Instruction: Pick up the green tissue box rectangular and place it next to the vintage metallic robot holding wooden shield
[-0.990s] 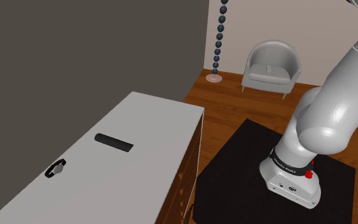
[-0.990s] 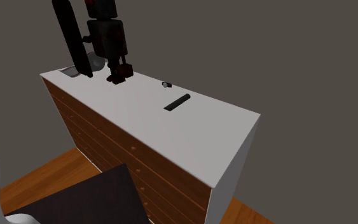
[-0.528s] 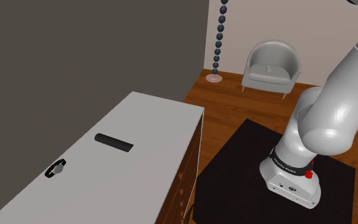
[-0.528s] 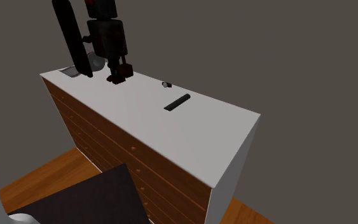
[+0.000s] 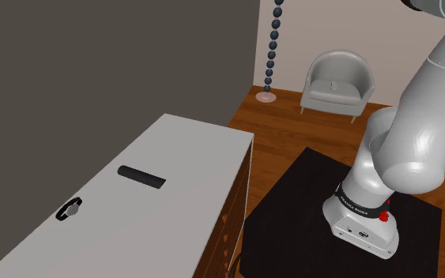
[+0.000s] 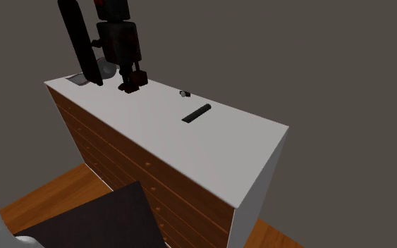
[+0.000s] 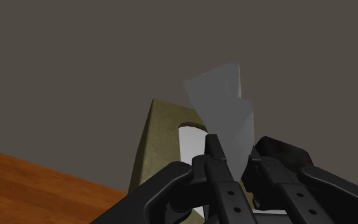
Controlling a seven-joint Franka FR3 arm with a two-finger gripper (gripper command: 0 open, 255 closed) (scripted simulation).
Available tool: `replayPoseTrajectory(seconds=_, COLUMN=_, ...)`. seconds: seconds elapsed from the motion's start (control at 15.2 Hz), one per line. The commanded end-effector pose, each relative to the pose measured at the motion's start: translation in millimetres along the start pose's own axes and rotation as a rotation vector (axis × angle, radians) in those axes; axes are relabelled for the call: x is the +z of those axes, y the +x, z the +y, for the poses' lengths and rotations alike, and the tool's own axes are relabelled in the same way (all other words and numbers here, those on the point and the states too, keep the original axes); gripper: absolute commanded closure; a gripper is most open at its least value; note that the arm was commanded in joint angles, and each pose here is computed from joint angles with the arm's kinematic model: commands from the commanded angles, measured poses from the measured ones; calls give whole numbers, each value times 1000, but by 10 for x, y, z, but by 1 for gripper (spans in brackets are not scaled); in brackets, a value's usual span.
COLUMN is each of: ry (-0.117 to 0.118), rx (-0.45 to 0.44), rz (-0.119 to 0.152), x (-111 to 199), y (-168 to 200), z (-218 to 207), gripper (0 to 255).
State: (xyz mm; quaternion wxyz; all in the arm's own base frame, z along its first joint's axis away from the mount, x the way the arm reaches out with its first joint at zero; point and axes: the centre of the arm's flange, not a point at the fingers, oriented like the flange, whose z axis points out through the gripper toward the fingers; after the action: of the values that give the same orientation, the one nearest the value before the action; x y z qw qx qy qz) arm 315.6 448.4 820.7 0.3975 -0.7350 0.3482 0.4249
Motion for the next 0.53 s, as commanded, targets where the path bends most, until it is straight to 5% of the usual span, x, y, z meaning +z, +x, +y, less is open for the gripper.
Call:
replayPoseTrajectory(seconds=0.0, ry=2, rx=0, rz=0, x=258, y=-91, z=17, gripper=255)
replayPoseTrajectory(seconds=0.46, ry=2, rx=0, rz=0, x=1053, y=-326, z=38, gripper=255)
